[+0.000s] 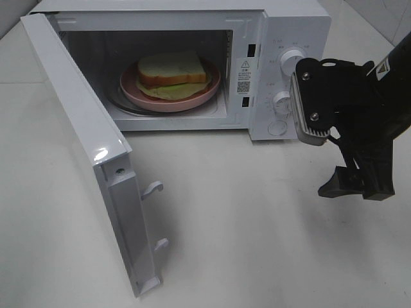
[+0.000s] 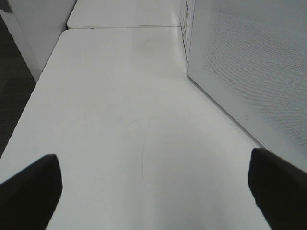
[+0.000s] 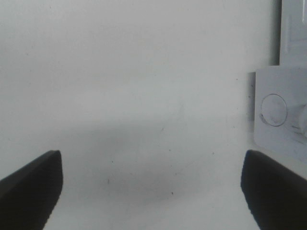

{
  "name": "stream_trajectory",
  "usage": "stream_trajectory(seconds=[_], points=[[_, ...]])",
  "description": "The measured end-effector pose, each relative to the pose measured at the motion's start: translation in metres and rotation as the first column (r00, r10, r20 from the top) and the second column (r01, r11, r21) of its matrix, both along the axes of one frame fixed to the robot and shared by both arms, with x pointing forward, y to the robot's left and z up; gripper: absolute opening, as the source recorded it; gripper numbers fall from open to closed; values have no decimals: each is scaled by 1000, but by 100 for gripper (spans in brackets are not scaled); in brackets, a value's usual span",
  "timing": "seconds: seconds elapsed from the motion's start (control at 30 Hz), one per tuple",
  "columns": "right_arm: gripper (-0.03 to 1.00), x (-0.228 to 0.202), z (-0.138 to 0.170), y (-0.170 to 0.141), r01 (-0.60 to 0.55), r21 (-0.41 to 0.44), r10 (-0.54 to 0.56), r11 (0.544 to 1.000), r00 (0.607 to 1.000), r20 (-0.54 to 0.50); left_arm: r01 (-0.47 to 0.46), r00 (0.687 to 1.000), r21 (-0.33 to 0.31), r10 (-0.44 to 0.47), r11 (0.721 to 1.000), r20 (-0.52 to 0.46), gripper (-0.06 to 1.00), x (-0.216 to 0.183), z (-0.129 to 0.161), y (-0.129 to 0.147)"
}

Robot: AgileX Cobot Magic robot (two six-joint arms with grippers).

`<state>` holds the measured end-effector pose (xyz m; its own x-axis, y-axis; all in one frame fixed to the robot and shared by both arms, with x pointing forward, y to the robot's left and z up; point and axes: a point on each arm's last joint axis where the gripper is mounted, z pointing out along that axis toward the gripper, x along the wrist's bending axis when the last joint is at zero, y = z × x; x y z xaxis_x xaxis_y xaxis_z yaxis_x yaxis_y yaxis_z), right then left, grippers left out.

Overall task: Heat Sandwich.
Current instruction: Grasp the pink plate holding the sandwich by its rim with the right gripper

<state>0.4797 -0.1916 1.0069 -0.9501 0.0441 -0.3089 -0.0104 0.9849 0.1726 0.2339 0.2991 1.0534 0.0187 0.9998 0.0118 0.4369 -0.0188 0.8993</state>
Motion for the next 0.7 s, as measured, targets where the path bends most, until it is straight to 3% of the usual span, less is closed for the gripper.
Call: stream_trajectory(seconds=[0.23,0.7], points=[[95,3,5,1,-38,-42,40,998,999,36,0,1000,0,0,1000,0,99,0,0,0],[92,26,17,45,-174,-83,183,981,977,113,0,1000,0,0,1000,0,99,0,0,0]])
